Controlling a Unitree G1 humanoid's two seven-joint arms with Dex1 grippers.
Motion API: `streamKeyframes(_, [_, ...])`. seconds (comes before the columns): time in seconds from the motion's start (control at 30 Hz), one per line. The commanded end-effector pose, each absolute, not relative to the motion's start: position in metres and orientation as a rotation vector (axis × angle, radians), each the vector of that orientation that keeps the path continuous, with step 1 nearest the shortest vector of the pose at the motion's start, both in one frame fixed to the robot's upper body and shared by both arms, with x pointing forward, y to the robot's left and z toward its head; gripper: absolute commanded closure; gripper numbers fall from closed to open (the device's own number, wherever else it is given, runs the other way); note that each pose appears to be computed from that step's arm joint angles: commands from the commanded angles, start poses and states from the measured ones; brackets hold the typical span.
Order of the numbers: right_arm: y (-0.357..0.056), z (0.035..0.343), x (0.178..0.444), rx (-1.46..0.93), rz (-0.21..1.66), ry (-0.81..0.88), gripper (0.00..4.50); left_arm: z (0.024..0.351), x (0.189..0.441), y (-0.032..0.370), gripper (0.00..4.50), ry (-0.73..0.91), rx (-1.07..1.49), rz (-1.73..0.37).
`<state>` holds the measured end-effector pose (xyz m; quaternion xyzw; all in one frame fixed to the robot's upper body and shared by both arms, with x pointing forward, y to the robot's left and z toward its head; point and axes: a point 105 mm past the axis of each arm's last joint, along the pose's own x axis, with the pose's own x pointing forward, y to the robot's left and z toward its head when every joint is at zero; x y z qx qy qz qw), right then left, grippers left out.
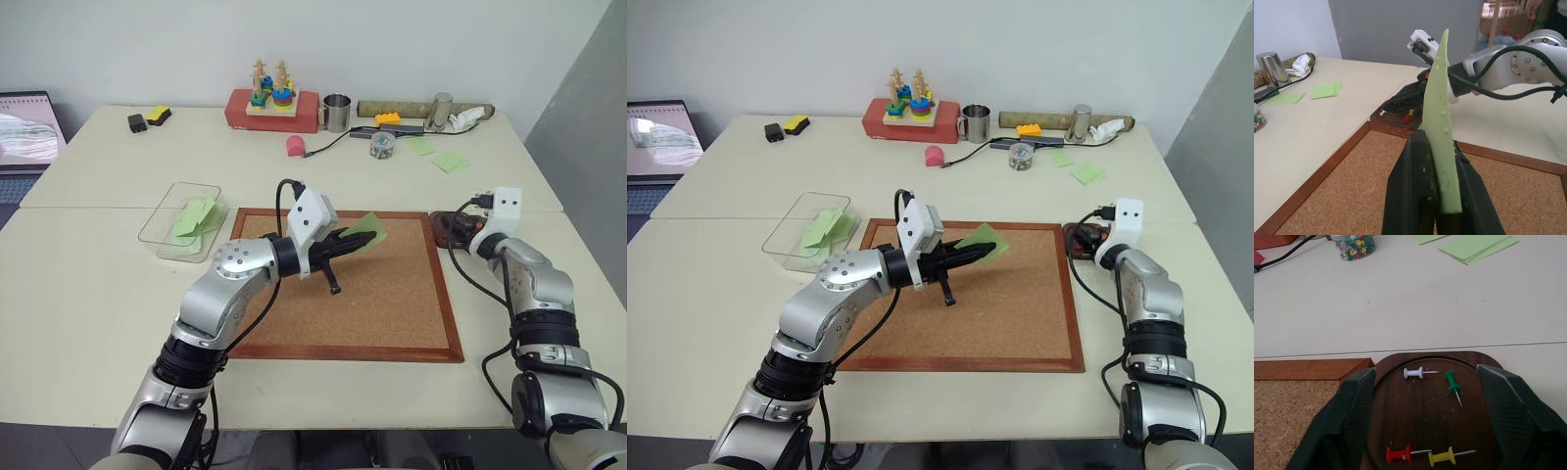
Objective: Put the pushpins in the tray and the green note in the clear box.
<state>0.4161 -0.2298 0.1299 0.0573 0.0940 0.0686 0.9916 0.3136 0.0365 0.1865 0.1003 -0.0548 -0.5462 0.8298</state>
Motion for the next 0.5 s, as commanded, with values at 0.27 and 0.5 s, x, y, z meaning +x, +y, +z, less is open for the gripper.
streamKeyframes(0.27, [-0.226,0.188,0.409,0.06,0.224,0.027,0.04,0.204,0.32,0.052,4.5,-0.161,0.214,-1.097])
streamKeyframes(0.5, [-0.224,0.2,0.405,0.037,0.281,0.008,0.04,0.207,0.328,0.067,4.5,-0.157,0.195,-1.034])
